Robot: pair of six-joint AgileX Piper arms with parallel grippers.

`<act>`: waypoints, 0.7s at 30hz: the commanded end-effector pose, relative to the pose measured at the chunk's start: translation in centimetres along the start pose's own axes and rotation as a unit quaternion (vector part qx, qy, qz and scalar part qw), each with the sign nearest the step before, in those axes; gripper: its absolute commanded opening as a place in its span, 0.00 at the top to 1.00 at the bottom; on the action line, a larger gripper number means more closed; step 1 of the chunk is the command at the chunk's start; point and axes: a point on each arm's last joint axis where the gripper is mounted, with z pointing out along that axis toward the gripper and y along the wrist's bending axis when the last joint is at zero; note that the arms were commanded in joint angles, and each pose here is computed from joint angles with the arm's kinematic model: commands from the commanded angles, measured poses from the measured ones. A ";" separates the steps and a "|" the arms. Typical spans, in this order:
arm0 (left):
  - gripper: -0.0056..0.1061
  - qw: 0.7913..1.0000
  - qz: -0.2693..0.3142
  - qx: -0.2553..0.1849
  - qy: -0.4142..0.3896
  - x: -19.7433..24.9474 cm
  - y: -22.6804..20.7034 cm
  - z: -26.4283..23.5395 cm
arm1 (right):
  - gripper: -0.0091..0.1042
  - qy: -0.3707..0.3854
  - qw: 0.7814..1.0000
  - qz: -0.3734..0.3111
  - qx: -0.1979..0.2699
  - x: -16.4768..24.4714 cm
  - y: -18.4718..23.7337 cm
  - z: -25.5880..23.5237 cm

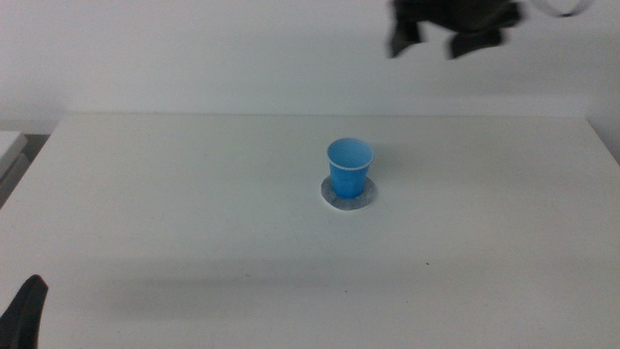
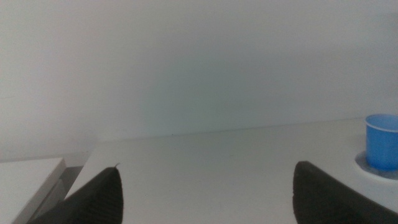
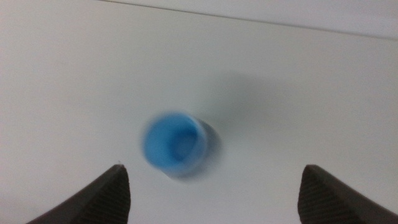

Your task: Place an empty cup on a cup mat.

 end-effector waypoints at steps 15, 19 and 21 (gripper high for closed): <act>0.11 1.000 -0.005 0.002 -0.008 -0.1 0.0 0.0 | 0.11 -0.208 0.961 0.039 0.178 21.6 -7.1 -18.0; 0.11 1.000 -0.005 0.002 -0.008 -0.1 0.0 0.0 | 0.11 -0.262 0.939 0.084 0.207 26.0 -8.1 -20.5; 0.11 1.000 -0.005 0.002 -0.008 -0.1 0.0 0.0 | 0.11 -0.268 0.941 0.086 0.188 27.7 -7.9 -20.6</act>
